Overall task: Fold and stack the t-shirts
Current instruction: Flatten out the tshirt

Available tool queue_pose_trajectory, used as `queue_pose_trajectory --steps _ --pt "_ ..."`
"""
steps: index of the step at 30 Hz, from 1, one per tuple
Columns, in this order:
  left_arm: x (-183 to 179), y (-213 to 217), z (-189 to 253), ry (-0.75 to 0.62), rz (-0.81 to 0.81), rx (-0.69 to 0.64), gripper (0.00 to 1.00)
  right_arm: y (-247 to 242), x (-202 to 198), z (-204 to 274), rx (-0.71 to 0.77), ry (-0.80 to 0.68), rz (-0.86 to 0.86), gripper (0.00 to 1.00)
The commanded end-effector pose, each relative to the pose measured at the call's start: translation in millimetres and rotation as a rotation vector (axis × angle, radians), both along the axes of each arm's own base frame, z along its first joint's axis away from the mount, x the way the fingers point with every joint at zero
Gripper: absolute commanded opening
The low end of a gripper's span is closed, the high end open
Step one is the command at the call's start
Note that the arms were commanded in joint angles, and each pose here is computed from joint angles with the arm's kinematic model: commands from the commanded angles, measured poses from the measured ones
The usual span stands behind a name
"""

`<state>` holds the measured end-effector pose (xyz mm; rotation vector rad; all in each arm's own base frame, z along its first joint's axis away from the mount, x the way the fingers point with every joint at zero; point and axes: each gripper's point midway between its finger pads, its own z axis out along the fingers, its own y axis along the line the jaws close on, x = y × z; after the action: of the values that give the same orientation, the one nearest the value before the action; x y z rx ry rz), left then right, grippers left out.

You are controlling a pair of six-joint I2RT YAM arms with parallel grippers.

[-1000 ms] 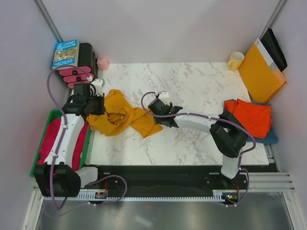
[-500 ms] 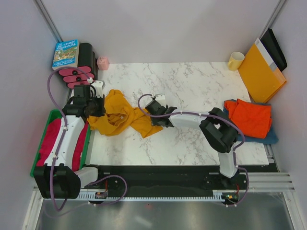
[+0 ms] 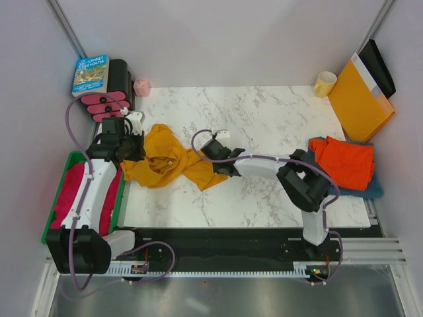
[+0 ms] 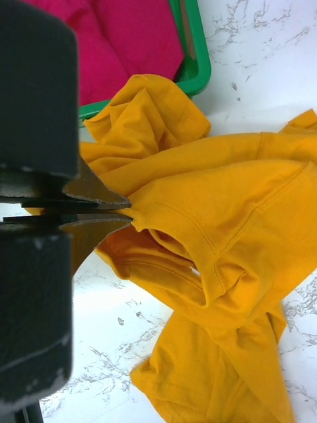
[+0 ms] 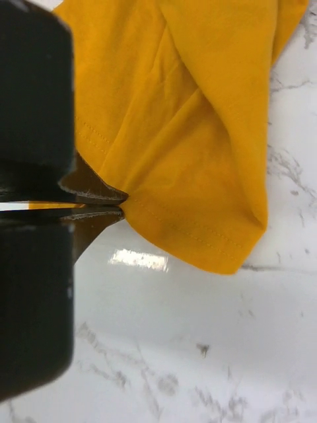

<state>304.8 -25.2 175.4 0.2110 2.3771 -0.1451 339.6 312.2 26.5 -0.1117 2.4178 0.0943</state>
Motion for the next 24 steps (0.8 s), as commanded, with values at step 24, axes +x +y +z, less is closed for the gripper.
queue_pose_trajectory --steps 24 --pt "17.3 46.1 157.2 -0.384 0.150 0.041 0.02 -264.8 -31.8 330.9 -0.022 -0.578 -0.453 0.00"
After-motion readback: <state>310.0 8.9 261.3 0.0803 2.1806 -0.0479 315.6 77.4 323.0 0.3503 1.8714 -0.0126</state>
